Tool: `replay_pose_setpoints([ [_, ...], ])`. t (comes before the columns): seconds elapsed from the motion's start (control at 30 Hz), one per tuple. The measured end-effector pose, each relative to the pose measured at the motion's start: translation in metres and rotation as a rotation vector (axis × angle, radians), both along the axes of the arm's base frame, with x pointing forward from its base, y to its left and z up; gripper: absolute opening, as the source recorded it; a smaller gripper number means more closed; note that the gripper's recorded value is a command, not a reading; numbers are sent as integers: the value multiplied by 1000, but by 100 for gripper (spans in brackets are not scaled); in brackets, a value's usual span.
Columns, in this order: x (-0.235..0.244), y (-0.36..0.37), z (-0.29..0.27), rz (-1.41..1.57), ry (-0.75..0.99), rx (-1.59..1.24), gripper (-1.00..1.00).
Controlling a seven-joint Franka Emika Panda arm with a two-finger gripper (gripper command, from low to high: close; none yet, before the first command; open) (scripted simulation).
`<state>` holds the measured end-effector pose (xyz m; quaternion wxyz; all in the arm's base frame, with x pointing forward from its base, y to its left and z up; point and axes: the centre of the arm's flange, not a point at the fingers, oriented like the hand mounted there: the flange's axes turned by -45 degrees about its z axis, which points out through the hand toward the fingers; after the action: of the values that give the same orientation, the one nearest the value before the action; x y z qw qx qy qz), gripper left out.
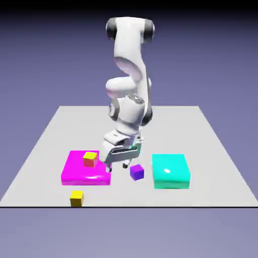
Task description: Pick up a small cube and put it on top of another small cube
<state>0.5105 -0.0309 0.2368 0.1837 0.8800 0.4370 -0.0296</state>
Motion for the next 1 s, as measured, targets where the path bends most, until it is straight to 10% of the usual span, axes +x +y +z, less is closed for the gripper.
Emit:
replay_pose_setpoints([
  [0.6, 23, -105, -155, 415, 513, -580, 0],
  [0.63, 23, -106, -157, 415, 513, -580, -100],
  [1.0, -8, -65, -74, 241, 541, -520, -100],
])
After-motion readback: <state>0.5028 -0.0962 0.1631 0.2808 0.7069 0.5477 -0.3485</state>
